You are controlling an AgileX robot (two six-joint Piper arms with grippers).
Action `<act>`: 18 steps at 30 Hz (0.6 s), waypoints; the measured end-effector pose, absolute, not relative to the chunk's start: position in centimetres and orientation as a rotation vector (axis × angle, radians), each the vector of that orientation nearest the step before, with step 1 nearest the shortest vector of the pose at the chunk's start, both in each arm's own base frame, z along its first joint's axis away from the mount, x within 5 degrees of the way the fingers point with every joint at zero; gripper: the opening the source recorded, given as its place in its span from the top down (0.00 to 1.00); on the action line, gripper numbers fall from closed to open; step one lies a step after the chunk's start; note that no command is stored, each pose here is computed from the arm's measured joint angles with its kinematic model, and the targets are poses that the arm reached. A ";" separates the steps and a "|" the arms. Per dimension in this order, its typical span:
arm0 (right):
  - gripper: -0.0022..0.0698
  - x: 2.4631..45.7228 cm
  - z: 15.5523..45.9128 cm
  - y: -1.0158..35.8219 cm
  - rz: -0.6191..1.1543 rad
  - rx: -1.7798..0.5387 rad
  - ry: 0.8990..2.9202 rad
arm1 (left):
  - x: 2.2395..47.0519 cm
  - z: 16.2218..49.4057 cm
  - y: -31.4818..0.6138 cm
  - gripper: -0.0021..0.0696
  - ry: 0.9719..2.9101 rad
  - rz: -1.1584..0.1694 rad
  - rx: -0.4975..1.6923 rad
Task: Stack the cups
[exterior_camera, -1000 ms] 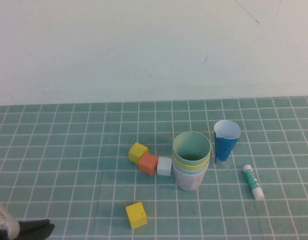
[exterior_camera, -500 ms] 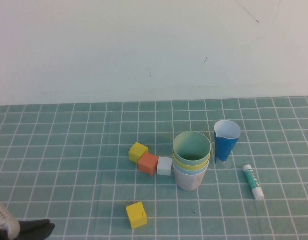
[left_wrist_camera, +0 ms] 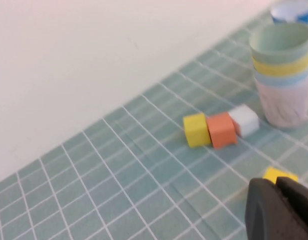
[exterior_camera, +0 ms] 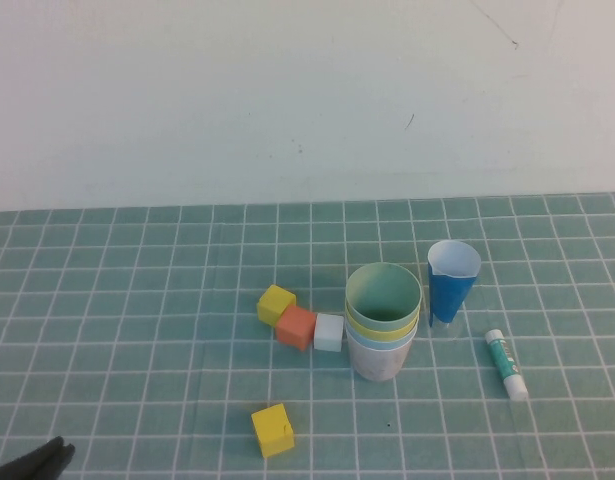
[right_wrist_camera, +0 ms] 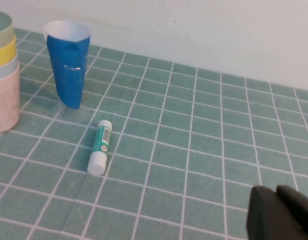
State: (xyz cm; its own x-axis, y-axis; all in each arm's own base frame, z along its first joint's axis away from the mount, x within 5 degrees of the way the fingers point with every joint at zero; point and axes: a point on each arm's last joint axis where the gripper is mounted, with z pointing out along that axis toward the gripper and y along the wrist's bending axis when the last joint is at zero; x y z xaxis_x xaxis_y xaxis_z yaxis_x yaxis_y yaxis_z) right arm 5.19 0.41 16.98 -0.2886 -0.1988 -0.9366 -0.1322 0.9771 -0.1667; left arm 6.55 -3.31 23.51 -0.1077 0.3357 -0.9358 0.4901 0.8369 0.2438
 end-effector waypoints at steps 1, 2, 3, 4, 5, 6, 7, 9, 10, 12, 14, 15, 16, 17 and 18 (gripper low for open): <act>0.94 5.2 17.0 0.4 -0.066 -0.240 1.870 | 6.2 23.0 -3.1 0.97 1.692 -0.158 0.608; 0.94 5.2 17.0 0.4 -0.066 -0.240 1.870 | 5.9 22.6 -2.9 0.97 1.680 -0.164 0.576; 0.94 5.2 17.0 0.4 -0.066 -0.240 1.870 | 5.6 22.2 -2.6 0.97 1.665 -0.166 0.543; 0.94 5.2 17.0 0.4 -0.066 -0.240 1.870 | 5.4 21.8 -2.4 0.97 1.653 -0.162 0.513; 0.94 5.2 17.0 0.4 -0.066 -0.240 1.870 | 5.2 21.6 -2.2 0.97 1.645 -0.156 0.483; 0.94 5.2 17.0 0.4 -0.066 -0.240 1.870 | 5.1 21.2 -2.0 0.97 1.643 -0.151 0.449; 0.94 5.2 17.0 0.4 -0.066 -0.240 1.870 | 5.0 21.0 -1.8 0.97 1.650 -0.148 0.410; 0.94 5.2 17.0 0.4 -0.066 -0.240 1.870 | 5.0 20.4 -1.5 0.97 1.698 -0.160 0.330; 0.94 5.2 17.0 0.4 -0.066 -0.240 1.870 | 5.0 20.1 -1.3 0.97 1.730 -0.166 0.270; 0.94 5.2 17.0 0.4 -0.066 -0.240 1.870 | 5.0 19.8 -1.1 0.97 1.779 -0.188 0.165; 0.94 5.2 17.0 0.4 -0.066 -0.240 1.870 | 5.0 19.5 -0.8 0.97 1.812 -0.185 0.096; 0.94 5.2 17.0 0.4 -0.066 -0.240 1.870 | 5.0 19.4 -0.8 0.97 1.821 -0.183 0.072; 0.94 5.2 17.0 0.4 -0.066 -0.240 1.870 | 5.0 19.3 -0.7 0.97 1.825 -0.176 0.059; 0.94 5.2 17.0 0.4 -0.066 -0.240 1.870 | 5.0 18.9 -0.7 0.97 1.836 -0.164 0.055; 0.94 5.2 17.0 0.4 -0.066 -0.240 1.870 | 5.1 18.5 -0.6 0.97 1.845 -0.149 0.053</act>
State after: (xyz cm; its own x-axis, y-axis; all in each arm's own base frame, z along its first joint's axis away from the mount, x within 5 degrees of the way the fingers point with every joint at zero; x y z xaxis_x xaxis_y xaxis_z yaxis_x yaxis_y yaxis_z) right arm 5.19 0.41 16.98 -0.2891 -0.1989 -0.9364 -0.1323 0.9771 -0.1666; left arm 5.08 -0.59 18.49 -0.2764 -0.0406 -0.9602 0.1139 0.9907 -0.0747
